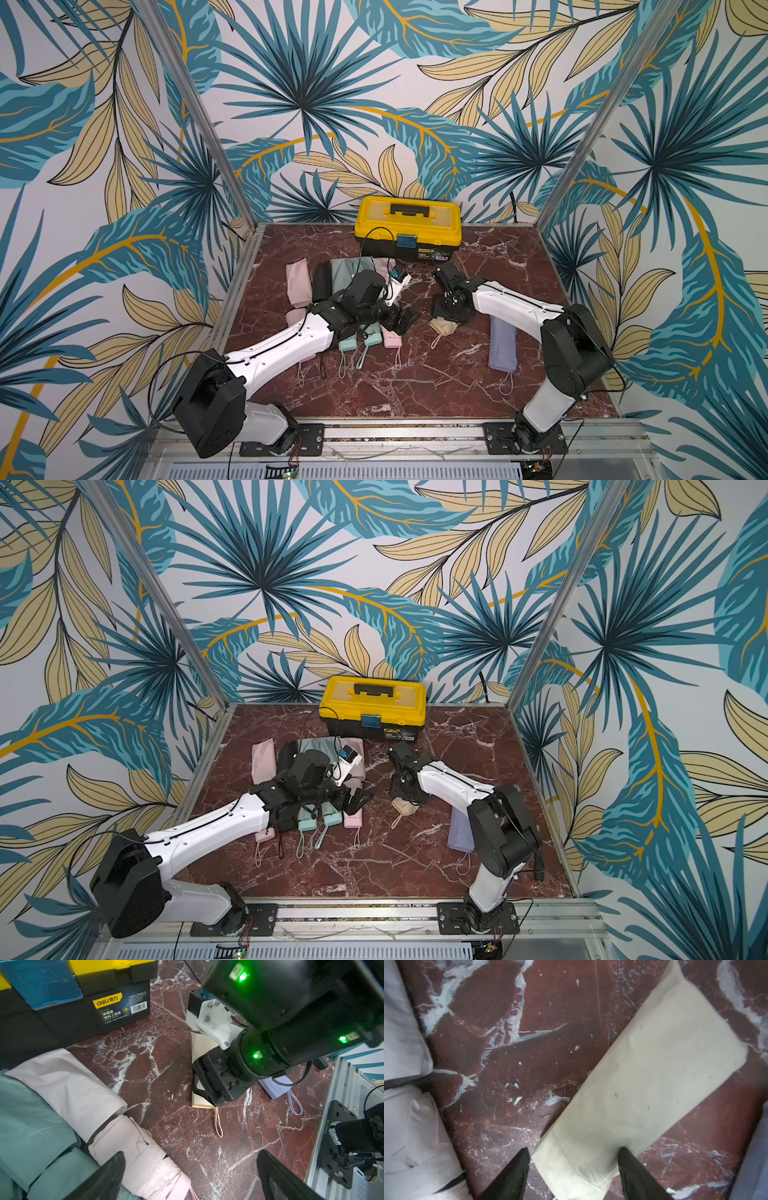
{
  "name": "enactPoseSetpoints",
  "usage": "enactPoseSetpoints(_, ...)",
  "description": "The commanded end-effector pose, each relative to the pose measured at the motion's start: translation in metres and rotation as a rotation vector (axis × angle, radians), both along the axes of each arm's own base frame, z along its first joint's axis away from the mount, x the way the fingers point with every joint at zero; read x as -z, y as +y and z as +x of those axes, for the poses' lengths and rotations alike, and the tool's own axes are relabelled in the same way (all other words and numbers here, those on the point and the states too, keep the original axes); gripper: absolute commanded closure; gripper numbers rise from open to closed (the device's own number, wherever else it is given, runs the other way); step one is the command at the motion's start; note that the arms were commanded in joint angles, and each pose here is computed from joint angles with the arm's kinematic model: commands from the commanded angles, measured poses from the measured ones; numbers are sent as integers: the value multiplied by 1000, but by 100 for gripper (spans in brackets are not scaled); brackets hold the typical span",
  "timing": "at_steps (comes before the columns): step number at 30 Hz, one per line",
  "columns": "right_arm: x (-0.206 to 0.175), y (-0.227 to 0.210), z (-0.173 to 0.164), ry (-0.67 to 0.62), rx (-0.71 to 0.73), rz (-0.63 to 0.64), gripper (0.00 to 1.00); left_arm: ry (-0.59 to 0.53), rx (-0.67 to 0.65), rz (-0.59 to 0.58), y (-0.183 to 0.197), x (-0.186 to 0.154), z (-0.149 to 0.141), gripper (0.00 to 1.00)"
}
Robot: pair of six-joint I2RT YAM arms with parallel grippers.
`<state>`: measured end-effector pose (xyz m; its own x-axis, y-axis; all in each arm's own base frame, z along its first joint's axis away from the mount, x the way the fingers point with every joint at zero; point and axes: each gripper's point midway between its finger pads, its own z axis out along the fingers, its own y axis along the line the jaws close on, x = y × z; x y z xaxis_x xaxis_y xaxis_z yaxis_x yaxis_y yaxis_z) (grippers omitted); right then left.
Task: Take umbrellas out of sleeves
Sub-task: Move the umbrella to the center of the board.
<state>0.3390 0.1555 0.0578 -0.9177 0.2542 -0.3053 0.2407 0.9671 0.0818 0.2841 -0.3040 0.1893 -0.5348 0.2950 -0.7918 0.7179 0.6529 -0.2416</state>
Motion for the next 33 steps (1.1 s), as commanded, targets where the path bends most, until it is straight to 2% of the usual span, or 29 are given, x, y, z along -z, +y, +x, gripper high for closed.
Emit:
enactPoseSetpoints(1, 4, -16, 4, 22, 154, -66, 31, -25, 0, -20, 2, -8, -4, 0)
enactPoseSetpoints(7, 20, -15, 1, 72, 197, -70, 39, -20, -6, -15, 4, -5, -4, 0)
enactPoseSetpoints(10, 21, -13, -2, 69, 154, -56, 44, -19, -6, -15, 4, -4, -5, 0)
enactPoseSetpoints(15, 24, 10, -14, 103, -95, -12, 48, -19, -6, -12, 3, -4, -4, 0)
enactPoseSetpoints(20, 33, 28, -47, 201, -338, 7, 48, -10, -10, -13, 4, -2, -4, 0)
enactPoseSetpoints(25, 30, 21, -71, 256, -473, -128, 50, 5, -16, -19, 5, 0, -6, 0)
enactPoseSetpoints(28, 27, 14, -77, 277, -527, -213, 55, 9, -18, -27, 6, -1, -8, 0)
enactPoseSetpoints(33, 17, 3, -83, 271, -629, -388, 55, -2, -25, -36, 11, -5, -12, 0)
